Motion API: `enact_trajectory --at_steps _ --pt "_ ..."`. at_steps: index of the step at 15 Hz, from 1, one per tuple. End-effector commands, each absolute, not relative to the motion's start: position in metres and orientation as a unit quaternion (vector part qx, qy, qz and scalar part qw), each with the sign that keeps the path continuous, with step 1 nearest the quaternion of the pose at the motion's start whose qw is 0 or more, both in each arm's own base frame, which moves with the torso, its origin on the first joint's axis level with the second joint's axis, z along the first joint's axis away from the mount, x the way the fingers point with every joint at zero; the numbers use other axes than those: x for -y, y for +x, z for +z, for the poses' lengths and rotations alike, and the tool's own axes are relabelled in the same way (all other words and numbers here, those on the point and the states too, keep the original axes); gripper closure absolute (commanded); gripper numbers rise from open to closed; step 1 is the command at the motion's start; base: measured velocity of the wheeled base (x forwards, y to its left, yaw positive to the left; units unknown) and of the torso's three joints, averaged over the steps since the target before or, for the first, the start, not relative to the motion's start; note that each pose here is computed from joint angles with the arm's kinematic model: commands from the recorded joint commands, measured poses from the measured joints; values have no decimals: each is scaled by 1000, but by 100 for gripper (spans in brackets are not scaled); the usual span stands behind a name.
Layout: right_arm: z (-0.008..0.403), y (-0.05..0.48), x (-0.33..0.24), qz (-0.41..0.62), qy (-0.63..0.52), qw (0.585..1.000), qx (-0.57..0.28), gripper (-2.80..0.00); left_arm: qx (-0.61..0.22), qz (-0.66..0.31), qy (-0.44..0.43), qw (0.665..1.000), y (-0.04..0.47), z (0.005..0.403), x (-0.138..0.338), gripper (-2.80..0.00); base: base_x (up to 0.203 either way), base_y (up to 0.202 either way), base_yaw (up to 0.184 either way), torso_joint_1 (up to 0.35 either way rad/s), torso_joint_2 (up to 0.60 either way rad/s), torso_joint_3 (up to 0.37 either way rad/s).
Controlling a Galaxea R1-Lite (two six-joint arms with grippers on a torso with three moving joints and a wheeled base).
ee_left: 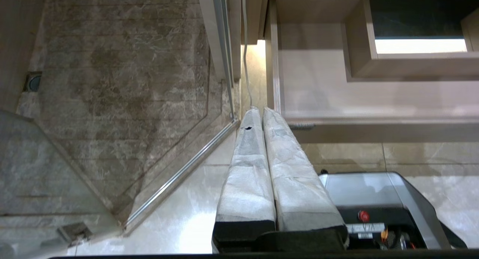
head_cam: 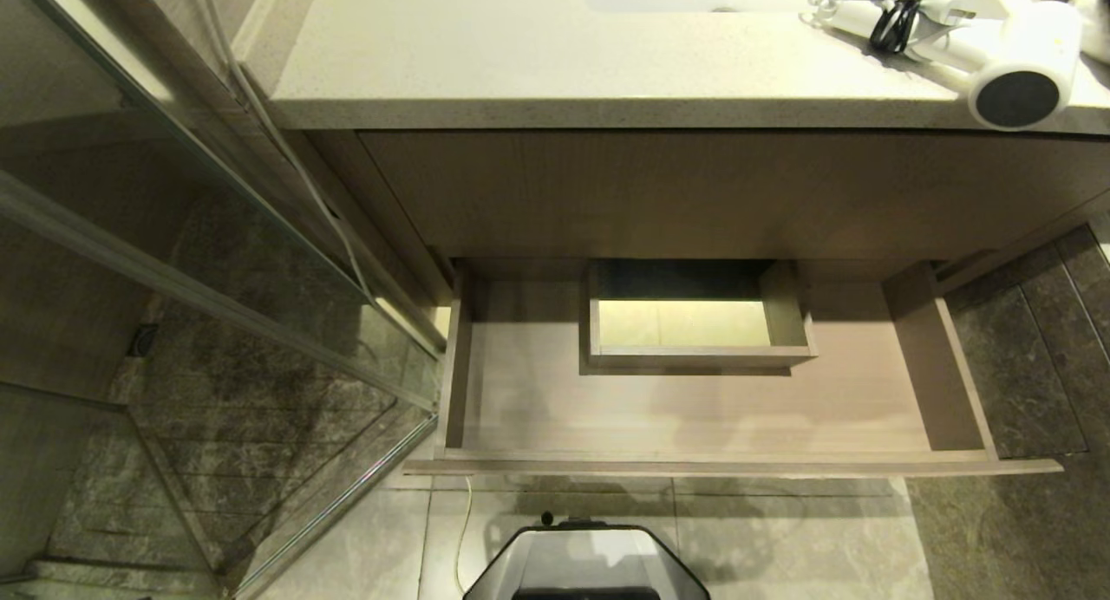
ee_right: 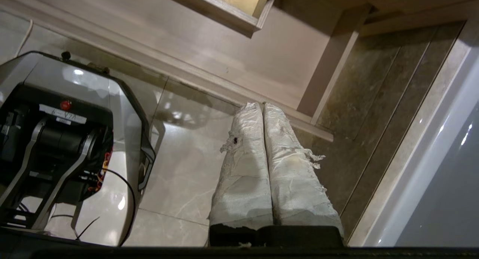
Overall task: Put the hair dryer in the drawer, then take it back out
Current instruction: Close the drawer
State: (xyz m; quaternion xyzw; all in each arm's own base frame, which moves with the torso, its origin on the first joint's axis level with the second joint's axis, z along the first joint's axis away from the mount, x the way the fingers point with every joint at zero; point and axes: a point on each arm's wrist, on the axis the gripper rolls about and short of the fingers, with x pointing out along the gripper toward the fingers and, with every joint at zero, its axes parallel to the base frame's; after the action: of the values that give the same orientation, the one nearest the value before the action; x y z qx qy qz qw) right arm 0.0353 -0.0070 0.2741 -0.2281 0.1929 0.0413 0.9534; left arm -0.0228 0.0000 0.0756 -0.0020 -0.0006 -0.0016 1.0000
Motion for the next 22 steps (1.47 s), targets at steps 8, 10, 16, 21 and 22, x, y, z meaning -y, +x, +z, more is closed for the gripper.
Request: enact_trajectory --at_steps 8,10,16,21,22 --pt "260 27 3 37 -232 953 -191 0 0 -2 -2 1000 -23 75 0 0 0 0 0 -226 -104 -331" --pt "260 27 3 32 -233 953 -193 0 1 -2 -2 1000 -23 76 0 0 0 0 0 -178 -169 -348" --pt "248 24 2 25 -220 955 -197 0 0 -2 -2 1000 -23 75 0 0 0 0 0 -167 32 -137" --pt "245 25 3 23 -220 955 -198 0 0 -2 -2 1000 -23 75 0 0 0 0 0 -309 465 150" --pt "243 25 3 23 -221 955 -196 0 0 -2 -2 1000 -23 75 0 0 0 0 0 -371 552 163"
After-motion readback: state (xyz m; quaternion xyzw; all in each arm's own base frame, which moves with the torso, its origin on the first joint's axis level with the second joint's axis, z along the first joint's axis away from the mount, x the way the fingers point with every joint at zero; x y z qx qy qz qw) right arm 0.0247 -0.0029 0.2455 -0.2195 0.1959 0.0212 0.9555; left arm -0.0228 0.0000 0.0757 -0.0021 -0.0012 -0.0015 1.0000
